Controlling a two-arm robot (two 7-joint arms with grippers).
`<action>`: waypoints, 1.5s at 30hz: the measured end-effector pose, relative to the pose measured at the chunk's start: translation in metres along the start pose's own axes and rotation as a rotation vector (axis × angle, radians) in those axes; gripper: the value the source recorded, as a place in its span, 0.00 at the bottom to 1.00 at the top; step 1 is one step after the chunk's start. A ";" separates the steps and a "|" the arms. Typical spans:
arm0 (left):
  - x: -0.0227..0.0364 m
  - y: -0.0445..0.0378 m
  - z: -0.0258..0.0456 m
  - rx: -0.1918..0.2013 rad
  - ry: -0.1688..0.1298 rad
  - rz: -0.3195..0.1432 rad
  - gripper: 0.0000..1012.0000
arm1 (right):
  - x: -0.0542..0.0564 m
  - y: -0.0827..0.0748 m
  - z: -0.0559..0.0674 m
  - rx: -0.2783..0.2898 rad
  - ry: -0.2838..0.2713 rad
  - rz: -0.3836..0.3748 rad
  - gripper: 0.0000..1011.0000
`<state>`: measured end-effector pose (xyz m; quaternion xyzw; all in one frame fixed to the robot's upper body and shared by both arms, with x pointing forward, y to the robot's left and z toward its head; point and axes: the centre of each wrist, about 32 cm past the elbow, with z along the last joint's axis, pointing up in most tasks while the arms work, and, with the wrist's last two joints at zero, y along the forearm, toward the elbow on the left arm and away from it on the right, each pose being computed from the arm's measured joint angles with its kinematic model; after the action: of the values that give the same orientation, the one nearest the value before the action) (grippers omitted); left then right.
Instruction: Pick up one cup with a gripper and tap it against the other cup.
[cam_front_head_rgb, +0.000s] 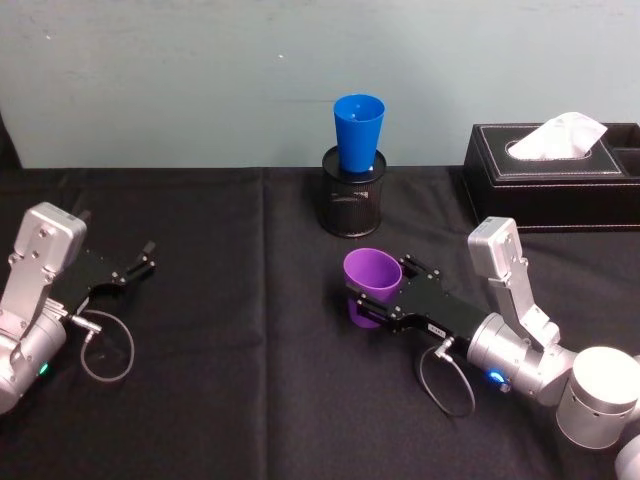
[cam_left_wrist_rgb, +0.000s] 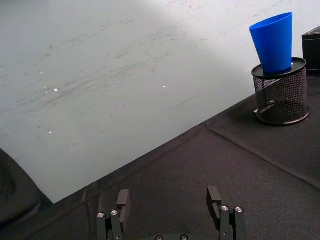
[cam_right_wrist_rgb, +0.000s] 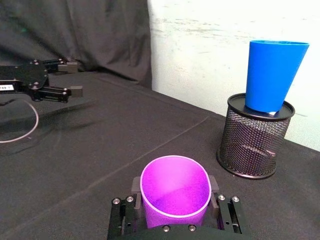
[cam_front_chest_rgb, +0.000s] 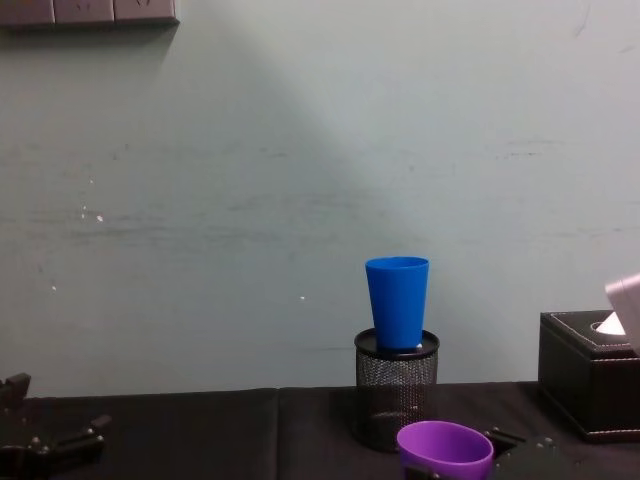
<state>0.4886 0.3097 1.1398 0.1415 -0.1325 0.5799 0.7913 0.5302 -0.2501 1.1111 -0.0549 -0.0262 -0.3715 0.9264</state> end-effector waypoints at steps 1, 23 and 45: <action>0.0000 0.0000 0.0000 0.000 0.000 0.000 0.99 | 0.000 0.000 0.000 0.000 0.000 0.000 0.74; 0.0000 0.0000 0.0000 0.000 0.000 0.000 0.99 | 0.005 -0.005 0.062 0.020 0.007 0.005 0.72; 0.0000 0.0000 0.0000 0.000 0.000 0.000 0.99 | 0.010 -0.007 0.116 0.023 -0.027 0.004 0.72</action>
<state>0.4886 0.3097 1.1398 0.1415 -0.1325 0.5799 0.7913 0.5320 -0.2477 1.2276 -0.0493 -0.0427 -0.3685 0.9273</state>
